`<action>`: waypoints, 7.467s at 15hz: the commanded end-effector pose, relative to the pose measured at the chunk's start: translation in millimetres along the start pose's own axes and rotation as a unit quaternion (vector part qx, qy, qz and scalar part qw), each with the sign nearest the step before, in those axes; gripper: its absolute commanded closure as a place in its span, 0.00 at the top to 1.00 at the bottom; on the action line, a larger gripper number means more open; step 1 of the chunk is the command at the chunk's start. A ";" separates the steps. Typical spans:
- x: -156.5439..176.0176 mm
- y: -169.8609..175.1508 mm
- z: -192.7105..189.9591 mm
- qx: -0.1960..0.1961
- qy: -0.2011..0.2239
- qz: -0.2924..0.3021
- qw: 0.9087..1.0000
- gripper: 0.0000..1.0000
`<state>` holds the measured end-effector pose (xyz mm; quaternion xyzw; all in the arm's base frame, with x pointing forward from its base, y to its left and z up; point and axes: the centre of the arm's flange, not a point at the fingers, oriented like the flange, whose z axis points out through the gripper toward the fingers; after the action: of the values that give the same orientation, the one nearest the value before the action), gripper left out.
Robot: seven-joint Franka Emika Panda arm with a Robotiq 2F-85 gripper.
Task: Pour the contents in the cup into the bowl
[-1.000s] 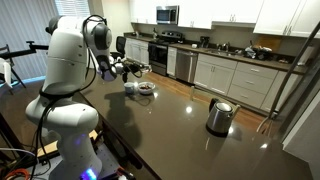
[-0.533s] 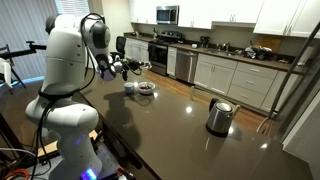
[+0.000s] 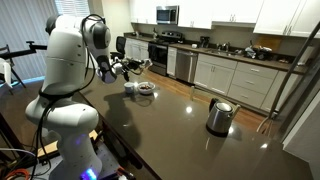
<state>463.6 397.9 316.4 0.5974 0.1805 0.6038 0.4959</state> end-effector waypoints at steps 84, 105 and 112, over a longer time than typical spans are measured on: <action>-95.9 46.0 160.7 0.285 -0.316 0.197 0.883 0.01; -294.5 95.6 163.5 0.283 -0.550 0.422 0.663 0.01; -302.0 92.4 165.2 0.283 -0.569 0.447 0.630 0.01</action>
<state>514.1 53.0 260.9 0.9364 -0.2678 0.2265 -0.0124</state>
